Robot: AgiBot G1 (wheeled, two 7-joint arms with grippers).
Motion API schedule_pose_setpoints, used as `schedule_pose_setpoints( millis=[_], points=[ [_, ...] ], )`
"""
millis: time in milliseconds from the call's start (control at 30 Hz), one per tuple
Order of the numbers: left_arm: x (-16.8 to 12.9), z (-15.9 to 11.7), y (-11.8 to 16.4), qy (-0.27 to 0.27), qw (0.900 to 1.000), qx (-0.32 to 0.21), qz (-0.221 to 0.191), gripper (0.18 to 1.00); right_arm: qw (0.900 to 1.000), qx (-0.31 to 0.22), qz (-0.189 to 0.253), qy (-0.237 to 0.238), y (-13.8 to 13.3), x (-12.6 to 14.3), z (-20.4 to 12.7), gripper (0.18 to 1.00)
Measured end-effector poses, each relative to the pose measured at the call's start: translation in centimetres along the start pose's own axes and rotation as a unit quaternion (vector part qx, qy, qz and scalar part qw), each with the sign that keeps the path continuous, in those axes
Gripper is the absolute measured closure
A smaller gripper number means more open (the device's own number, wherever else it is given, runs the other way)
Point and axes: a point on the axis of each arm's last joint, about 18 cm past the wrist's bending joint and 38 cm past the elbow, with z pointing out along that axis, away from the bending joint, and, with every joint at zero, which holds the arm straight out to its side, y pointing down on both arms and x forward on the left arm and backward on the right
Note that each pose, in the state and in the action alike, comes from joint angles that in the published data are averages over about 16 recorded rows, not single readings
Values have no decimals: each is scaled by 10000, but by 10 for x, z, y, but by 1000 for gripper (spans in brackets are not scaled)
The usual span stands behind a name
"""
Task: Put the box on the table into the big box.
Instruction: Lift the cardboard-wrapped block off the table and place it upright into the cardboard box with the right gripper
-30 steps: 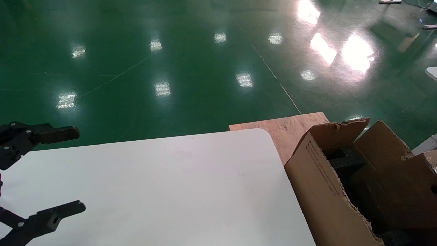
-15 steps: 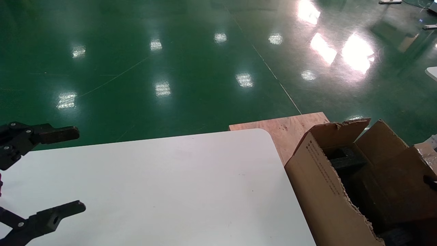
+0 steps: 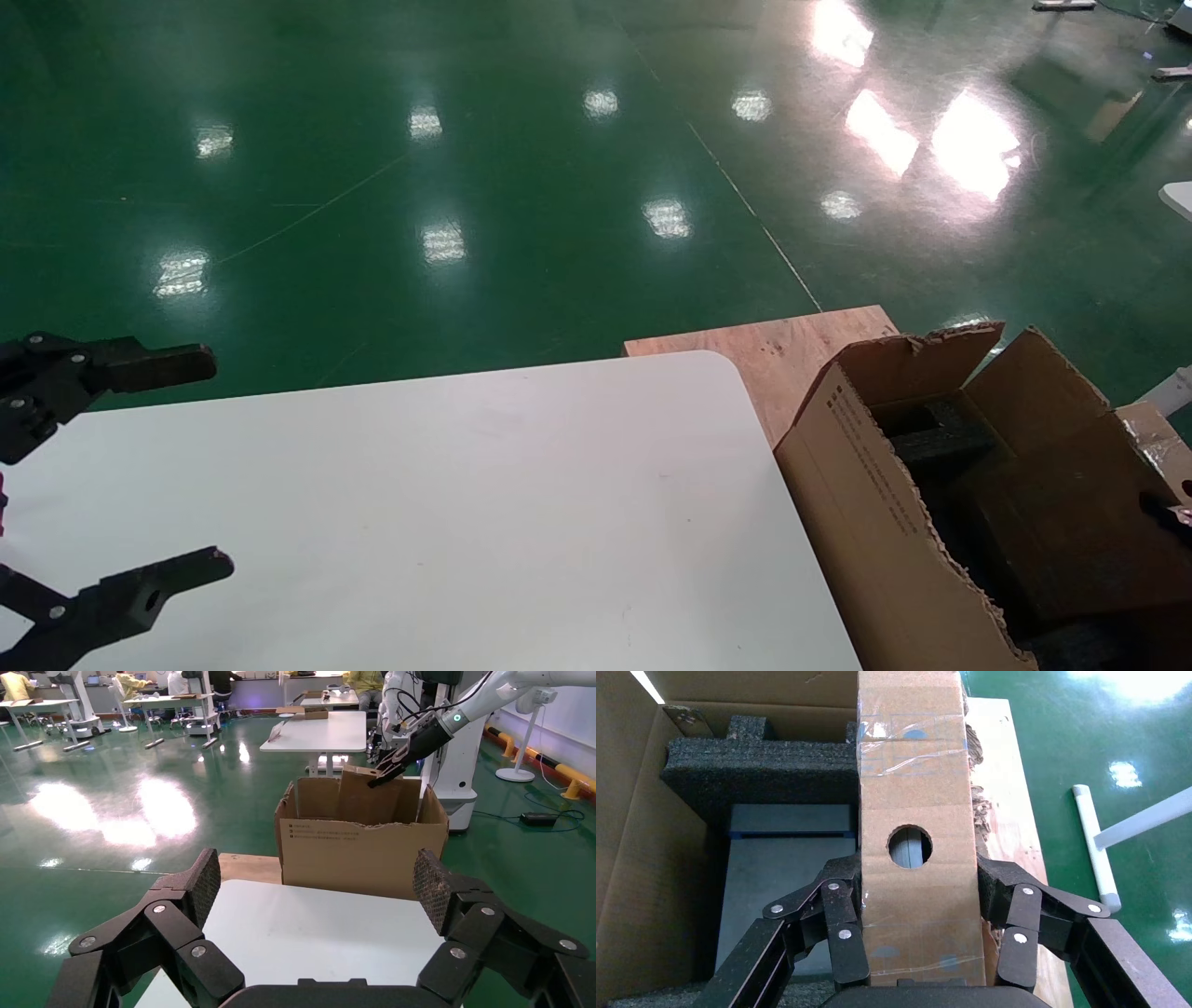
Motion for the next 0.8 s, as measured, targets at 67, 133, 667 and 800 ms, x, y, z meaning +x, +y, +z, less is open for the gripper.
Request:
schedule_pose_setpoints(
  millis=[67, 133, 667, 800],
  points=[
    [0, 0, 0, 0, 10000, 0, 0, 184, 10000, -19, -7, -18, 0, -1, 1, 747],
    [0, 0, 0, 0, 10000, 0, 0, 184, 10000, -37, -14, -33, 0, -2, 3, 747],
    [0, 0, 0, -3, 10000, 0, -1, 184, 9999, -122, -53, -47, -2, -3, 6, 699],
    [0, 0, 0, -3, 10000, 0, -1, 184, 9999, -115, -52, -45, -2, -3, 6, 654]
  ],
)
